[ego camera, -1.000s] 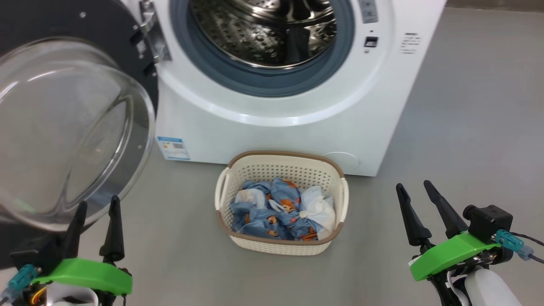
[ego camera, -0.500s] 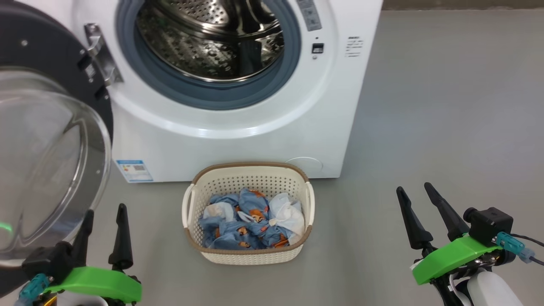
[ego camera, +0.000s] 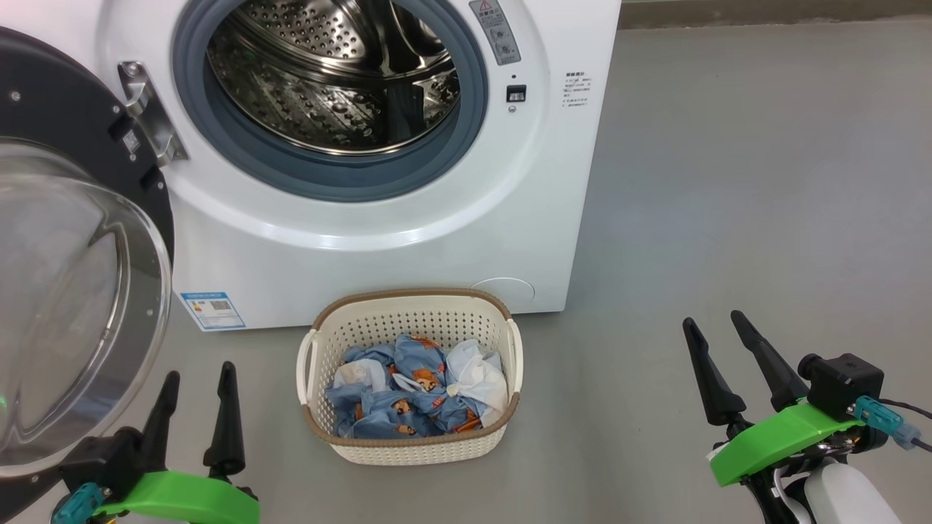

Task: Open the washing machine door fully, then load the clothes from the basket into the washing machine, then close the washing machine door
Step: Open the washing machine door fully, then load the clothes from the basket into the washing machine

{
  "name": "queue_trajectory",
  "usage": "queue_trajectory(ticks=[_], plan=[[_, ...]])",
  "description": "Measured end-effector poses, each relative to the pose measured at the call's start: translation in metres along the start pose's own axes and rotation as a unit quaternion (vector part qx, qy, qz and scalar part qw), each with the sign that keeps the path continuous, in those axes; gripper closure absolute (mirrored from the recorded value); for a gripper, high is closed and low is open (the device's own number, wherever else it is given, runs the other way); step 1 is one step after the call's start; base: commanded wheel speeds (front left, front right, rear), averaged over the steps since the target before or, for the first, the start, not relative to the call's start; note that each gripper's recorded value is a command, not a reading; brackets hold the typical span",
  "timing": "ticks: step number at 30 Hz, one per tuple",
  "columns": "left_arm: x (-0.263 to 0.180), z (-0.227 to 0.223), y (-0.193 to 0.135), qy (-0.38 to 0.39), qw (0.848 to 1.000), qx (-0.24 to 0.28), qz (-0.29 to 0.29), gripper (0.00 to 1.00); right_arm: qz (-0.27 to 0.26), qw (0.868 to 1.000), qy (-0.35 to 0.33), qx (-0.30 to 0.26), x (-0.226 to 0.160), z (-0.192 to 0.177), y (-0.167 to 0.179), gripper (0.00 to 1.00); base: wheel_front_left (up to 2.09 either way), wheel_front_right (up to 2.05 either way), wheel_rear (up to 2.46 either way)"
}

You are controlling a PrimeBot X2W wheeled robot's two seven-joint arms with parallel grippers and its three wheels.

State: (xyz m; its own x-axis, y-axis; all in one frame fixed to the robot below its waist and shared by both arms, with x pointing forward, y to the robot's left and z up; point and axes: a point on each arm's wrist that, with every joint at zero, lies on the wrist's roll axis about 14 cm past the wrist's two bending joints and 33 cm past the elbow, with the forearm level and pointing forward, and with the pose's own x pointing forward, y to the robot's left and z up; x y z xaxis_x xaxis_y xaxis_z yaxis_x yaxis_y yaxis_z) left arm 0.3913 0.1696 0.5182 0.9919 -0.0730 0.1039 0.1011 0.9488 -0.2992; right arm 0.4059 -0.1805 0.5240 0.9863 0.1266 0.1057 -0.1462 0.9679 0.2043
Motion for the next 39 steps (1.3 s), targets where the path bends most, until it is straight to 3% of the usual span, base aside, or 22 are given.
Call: queue_trajectory(ticks=[39], plan=[[-0.003, 0.0011, -0.0014, 0.001, 1.0, 0.025, -0.01, 0.0, 0.001, 1.0, -0.001, -0.006, 0.0016, 0.0014, -0.0003, 0.0, 0.0, 0.0, 0.0]])
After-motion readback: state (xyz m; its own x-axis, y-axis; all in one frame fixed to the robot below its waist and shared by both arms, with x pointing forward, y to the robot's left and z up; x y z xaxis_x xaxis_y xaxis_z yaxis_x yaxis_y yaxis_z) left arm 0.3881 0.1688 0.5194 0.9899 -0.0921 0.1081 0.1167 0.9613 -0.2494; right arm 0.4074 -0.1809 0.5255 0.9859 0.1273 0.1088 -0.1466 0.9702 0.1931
